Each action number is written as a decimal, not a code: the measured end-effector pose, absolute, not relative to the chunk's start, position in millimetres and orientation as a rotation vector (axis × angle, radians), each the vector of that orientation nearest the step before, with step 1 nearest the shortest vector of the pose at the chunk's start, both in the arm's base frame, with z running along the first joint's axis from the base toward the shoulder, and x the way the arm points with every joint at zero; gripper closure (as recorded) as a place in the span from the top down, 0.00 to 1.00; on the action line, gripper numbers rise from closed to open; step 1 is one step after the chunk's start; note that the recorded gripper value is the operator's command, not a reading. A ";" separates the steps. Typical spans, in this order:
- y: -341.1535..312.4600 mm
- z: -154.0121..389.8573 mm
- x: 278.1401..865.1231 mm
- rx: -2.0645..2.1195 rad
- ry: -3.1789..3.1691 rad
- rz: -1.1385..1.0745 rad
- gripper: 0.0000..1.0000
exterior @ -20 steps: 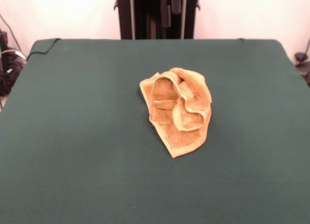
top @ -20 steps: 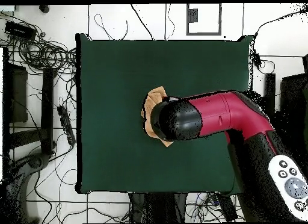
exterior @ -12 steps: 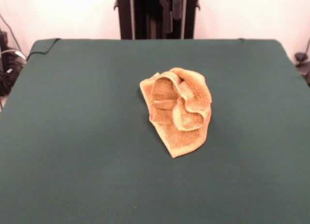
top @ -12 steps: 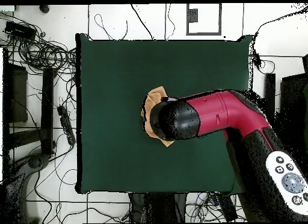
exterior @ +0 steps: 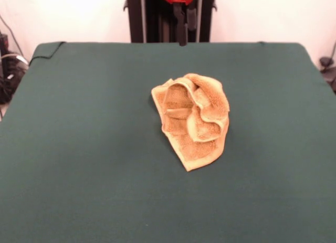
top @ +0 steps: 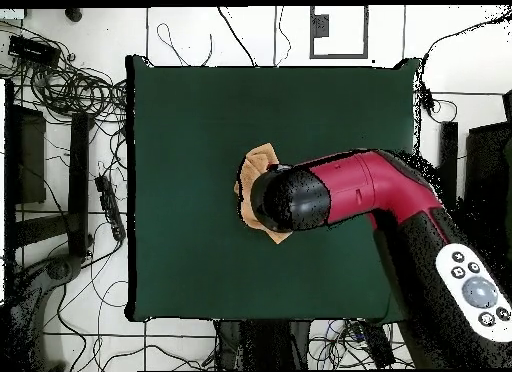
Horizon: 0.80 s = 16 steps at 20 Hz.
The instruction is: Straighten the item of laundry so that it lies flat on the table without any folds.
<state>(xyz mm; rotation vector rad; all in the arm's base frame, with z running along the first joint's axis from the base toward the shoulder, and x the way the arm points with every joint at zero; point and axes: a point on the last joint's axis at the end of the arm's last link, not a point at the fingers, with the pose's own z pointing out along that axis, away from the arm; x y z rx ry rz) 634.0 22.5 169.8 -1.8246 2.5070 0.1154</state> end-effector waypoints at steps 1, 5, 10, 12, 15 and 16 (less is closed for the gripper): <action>23.1 168.3 633.6 -1.828 2.505 0.119 1.00; 26.9 160.1 631.5 -1.841 2.497 0.142 1.00; 29.2 154.5 629.8 -1.845 2.496 0.164 1.00; 29.9 153.2 629.5 -1.846 2.495 0.169 1.00; 30.8 151.2 628.9 -1.848 2.494 0.177 1.00; 31.0 150.7 628.7 -1.848 2.494 0.179 1.00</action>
